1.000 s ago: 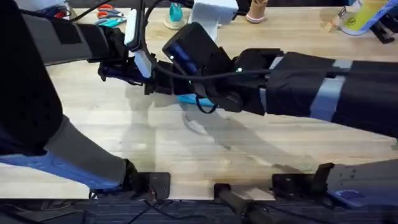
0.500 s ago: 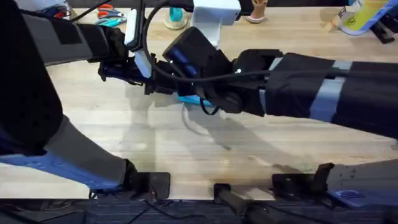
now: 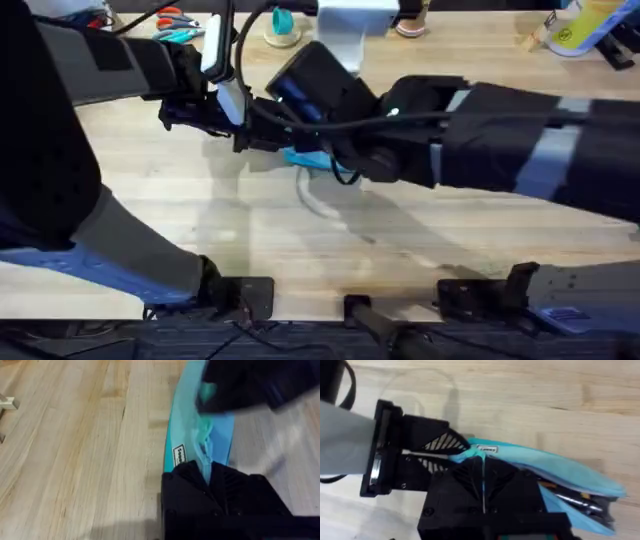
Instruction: Unzip the bag, pick up the pens from the table one at a time and place them inside, then zip the bag closed.
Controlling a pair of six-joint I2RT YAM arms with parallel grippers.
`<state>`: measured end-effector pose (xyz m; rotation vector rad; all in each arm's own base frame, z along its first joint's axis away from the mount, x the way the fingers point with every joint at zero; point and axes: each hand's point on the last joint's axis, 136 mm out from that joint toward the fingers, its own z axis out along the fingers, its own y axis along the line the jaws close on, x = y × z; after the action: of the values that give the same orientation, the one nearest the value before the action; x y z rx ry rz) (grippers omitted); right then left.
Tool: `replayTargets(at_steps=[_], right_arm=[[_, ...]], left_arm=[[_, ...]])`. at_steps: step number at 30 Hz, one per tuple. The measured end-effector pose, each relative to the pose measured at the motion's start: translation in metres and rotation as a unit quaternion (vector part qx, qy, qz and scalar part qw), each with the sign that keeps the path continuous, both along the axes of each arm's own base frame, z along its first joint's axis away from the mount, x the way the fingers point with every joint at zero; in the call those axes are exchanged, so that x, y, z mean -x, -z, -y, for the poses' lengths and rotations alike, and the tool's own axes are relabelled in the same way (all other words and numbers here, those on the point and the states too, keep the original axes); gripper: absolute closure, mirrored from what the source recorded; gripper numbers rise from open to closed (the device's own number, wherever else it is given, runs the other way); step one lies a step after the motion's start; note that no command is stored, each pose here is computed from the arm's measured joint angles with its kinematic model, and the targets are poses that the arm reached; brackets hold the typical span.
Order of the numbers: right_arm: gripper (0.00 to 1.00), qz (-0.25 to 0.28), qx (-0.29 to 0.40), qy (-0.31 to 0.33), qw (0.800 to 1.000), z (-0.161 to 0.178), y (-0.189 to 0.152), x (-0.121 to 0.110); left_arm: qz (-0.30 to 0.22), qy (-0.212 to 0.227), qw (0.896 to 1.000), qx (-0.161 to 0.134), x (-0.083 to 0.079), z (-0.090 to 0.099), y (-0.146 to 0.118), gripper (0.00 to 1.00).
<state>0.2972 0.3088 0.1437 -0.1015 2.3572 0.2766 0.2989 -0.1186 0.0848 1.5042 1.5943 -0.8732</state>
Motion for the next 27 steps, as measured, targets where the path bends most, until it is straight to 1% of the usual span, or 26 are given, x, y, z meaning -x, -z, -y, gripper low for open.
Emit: replayTargets(at_steps=[3,9,12,18,24,25,27], right_arm=[[0.971,0.005,0.004,0.016,1.0,0.012,-0.006,-0.006],[0.971,0.0,0.031,0.06,0.998,0.049,-0.007,-0.019],[0.971,-0.01,0.047,0.072,0.996,0.064,-0.005,-0.02],[0.971,-0.024,0.065,0.085,0.994,0.081,-0.004,-0.018],[0.971,-0.026,0.091,0.12,0.988,0.112,-0.007,-0.024],[0.971,-0.038,0.11,0.135,0.984,0.129,-0.003,-0.024],[0.971,-0.043,0.115,0.144,0.982,0.136,-0.002,-0.025]], left_arm=[[0.0,0.0,1.0,-0.001,0.0,0.0,0.0,0.959],[-0.001,0.0,1.0,0.0,0.0,0.0,0.0,0.959],[-0.001,0.0,1.0,0.0,0.0,0.0,0.0,0.959],[-0.001,0.0,1.0,0.0,0.0,0.0,0.0,0.959],[-0.002,0.0,1.0,-0.001,0.001,0.0,0.0,0.959],[-0.002,0.0,1.0,-0.001,0.001,0.0,0.0,0.959],[-0.002,0.0,1.0,-0.001,0.001,0.0,0.0,0.959]])
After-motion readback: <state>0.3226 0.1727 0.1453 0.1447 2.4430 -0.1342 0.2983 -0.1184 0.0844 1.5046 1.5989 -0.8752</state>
